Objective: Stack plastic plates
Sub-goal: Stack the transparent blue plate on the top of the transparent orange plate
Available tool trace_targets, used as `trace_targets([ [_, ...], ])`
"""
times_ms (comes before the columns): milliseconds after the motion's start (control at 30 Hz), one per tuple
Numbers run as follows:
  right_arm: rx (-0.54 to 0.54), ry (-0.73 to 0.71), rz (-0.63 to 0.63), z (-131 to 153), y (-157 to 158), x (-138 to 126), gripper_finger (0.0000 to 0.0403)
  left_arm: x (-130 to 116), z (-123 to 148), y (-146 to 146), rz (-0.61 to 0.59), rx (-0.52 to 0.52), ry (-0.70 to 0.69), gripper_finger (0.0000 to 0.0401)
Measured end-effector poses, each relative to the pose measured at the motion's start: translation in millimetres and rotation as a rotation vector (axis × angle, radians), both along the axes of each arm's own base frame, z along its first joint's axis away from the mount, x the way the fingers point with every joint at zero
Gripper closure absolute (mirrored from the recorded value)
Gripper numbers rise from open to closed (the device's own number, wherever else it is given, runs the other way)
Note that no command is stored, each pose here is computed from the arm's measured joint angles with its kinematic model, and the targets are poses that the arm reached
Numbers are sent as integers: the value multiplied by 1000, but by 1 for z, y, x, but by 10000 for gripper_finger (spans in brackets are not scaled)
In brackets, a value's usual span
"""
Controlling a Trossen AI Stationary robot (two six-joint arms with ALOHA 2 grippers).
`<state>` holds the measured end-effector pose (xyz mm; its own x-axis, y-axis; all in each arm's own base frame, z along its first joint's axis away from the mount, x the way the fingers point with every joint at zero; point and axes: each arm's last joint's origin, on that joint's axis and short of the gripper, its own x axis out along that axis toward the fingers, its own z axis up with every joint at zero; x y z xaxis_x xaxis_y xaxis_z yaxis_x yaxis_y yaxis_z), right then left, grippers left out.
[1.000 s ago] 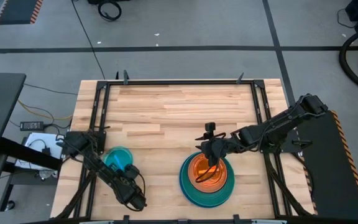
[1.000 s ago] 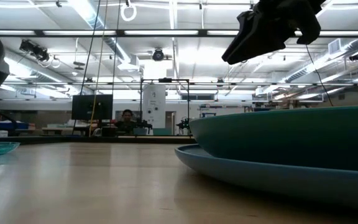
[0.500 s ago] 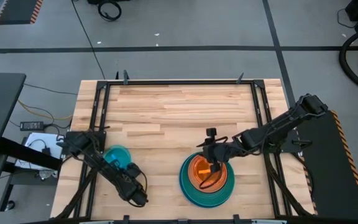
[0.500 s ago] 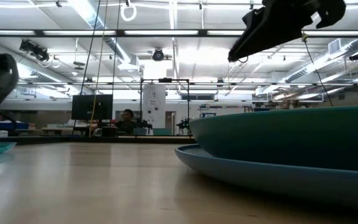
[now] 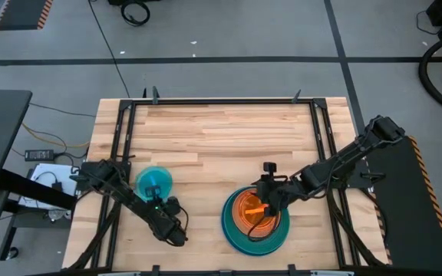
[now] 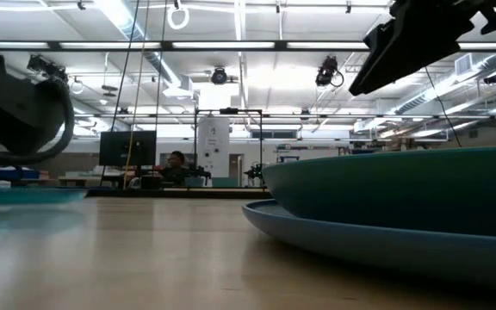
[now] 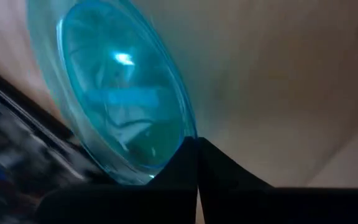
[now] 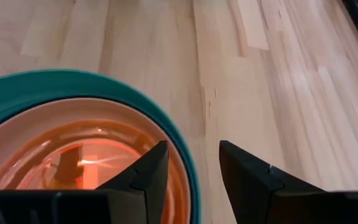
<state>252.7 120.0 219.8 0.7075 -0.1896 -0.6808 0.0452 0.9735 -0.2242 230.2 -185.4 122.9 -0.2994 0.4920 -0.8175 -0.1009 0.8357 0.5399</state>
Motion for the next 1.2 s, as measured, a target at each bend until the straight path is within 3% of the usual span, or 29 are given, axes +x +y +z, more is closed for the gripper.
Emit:
trace_targets([
  [367,106,0,-64,-2,15,-11,250,18,24,1,-507,189,34,400],
  [733,209,20,-158,-3,25,-22,250,36,29,14,-851,417,117,400],
  [967,256,20,-165,-3,33,-28,250,60,25,16,-1019,357,122,400],
  [1200,234,-7,-186,10,31,-46,250,88,41,22,-1124,219,-36,400],
])
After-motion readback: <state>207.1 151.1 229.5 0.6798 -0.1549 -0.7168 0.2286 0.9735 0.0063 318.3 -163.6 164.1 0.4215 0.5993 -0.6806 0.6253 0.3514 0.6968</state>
